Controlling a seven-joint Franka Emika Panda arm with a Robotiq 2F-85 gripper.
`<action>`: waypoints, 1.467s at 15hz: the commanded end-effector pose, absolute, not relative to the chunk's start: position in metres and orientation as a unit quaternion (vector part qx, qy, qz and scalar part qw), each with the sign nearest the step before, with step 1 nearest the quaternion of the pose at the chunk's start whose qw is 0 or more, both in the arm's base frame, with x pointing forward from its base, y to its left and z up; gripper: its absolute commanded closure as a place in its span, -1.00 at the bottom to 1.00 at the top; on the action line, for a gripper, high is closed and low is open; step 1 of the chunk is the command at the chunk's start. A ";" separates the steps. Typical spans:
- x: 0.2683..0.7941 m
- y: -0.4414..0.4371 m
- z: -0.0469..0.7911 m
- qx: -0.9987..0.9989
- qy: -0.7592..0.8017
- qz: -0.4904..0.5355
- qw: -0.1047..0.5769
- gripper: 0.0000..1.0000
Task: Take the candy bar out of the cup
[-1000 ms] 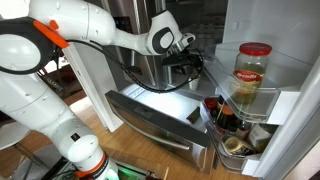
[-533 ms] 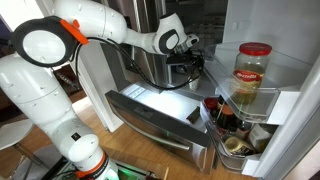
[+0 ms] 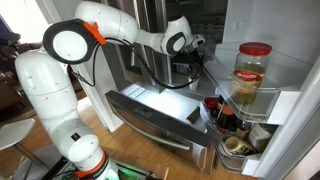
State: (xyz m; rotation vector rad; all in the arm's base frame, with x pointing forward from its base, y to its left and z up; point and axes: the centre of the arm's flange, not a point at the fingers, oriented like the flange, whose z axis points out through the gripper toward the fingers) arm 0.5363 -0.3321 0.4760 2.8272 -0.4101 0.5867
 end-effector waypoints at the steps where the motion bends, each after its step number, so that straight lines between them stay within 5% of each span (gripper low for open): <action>1: 0.553 -0.358 0.472 0.958 -0.151 0.218 0.108 -1.00; 22: 0.578 -0.399 0.418 0.958 -0.198 0.205 0.035 -1.00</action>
